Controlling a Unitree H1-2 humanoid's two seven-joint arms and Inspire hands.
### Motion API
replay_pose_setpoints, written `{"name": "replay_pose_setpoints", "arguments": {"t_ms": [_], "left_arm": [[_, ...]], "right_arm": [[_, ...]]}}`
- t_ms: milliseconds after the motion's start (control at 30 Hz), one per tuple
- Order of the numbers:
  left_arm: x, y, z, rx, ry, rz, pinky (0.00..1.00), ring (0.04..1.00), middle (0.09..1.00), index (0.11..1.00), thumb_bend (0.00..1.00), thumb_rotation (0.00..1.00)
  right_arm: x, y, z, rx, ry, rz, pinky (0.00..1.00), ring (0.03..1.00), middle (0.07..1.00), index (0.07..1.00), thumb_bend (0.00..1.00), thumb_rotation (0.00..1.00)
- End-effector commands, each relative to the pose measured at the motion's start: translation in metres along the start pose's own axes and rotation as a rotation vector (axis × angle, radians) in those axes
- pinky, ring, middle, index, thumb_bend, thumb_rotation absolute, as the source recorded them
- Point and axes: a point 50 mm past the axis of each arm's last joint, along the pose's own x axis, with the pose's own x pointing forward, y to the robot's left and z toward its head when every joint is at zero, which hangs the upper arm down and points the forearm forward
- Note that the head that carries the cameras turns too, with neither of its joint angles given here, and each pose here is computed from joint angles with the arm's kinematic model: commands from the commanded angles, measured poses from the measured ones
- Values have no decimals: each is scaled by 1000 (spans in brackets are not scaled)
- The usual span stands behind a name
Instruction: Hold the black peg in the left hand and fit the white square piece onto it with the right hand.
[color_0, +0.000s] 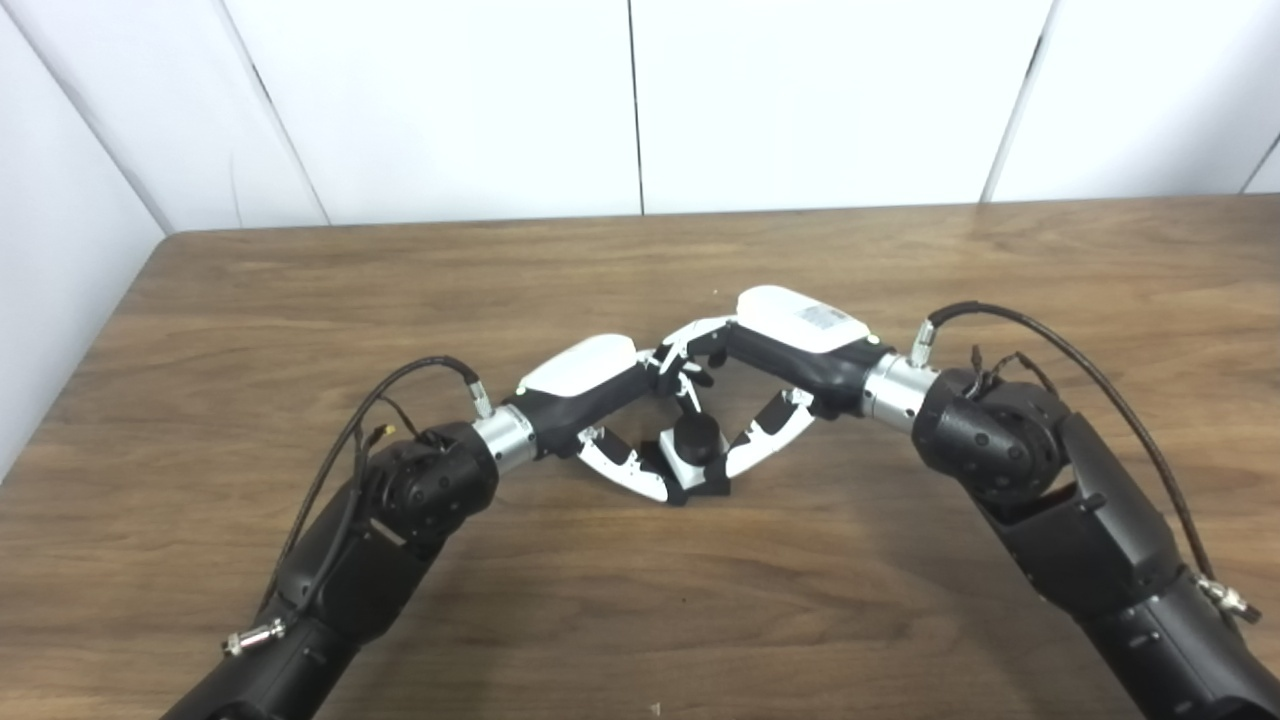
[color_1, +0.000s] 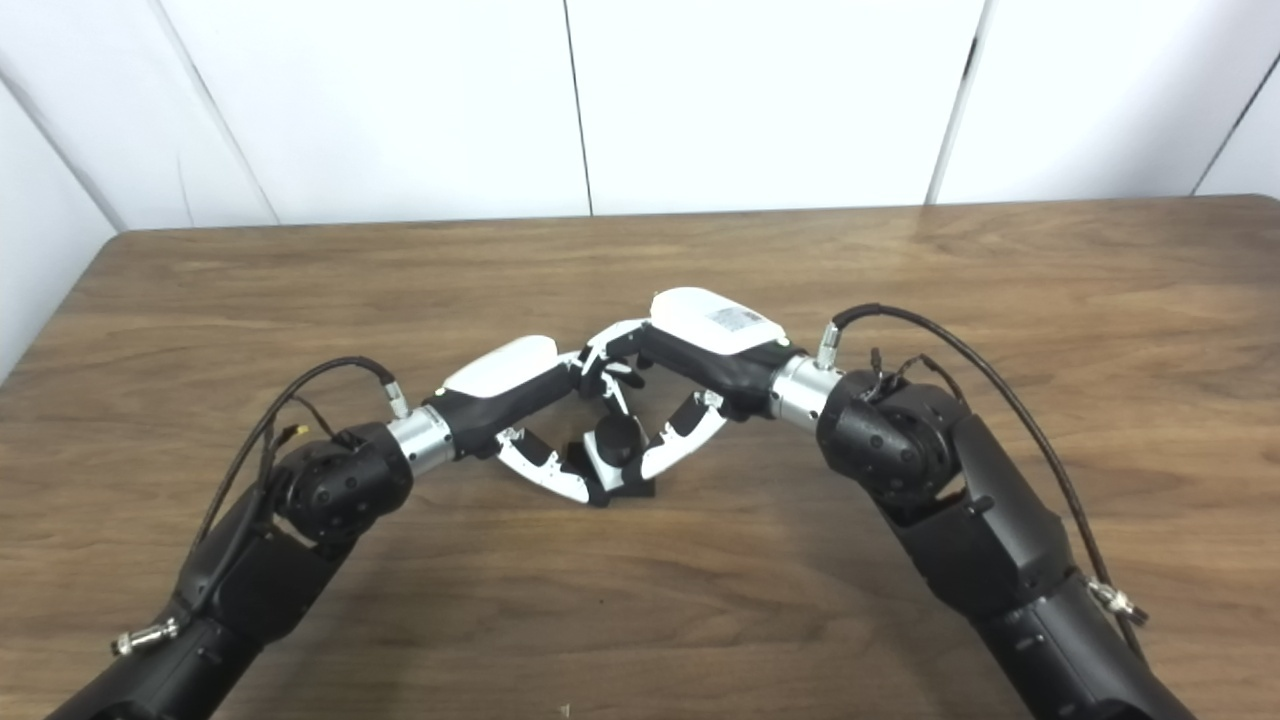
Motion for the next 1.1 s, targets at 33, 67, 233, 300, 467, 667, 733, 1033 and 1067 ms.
{"name": "replay_pose_setpoints", "arguments": {"t_ms": [33, 67, 233, 300, 467, 667, 733, 1033, 1067], "left_arm": [[-4, -14, -4, -9, 39, -90, 825, 931, 868, 536, 800, 277], [-4, -14, -4, -8, 39, -89, 824, 930, 868, 535, 798, 272], [-5, -15, -5, -11, 42, -87, 813, 930, 869, 543, 797, 264], [-5, -16, -6, -12, 44, -86, 809, 930, 870, 544, 798, 264], [-7, -16, -10, -7, 52, -91, 819, 932, 873, 546, 801, 277], [-12, -18, -16, -8, 52, -88, 818, 926, 866, 554, 807, 300], [-14, -18, -17, -10, 54, -86, 826, 925, 865, 560, 808, 304], [-23, -22, -25, -37, 69, -70, 818, 919, 867, 598, 810, 274], [-24, -23, -25, -38, 69, -67, 809, 917, 867, 604, 810, 277]], "right_arm": [[2, -14, 6, -17, -17, -38, 679, 792, 811, 721, 841, 245], [1, -15, 6, -5, -16, -48, 679, 791, 809, 723, 848, 239], [-4, -25, 1, 55, 5, -107, 692, 811, 818, 744, 849, 253], [-7, -30, 0, 66, 9, -129, 694, 813, 821, 750, 840, 268], [-18, -51, -7, 100, 16, -243, 661, 789, 813, 750, 797, 258], [-33, -65, -23, 139, 46, -336, 665, 788, 806, 759, 767, 296], [-38, -64, -25, 164, 55, -362, 671, 785, 802, 759, 774, 290], [-62, -34, -29, 380, 120, -556, 669, 751, 775, 736, 719, 197], [-64, -29, -29, 400, 131, -574, 671, 751, 775, 732, 702, 189]]}}
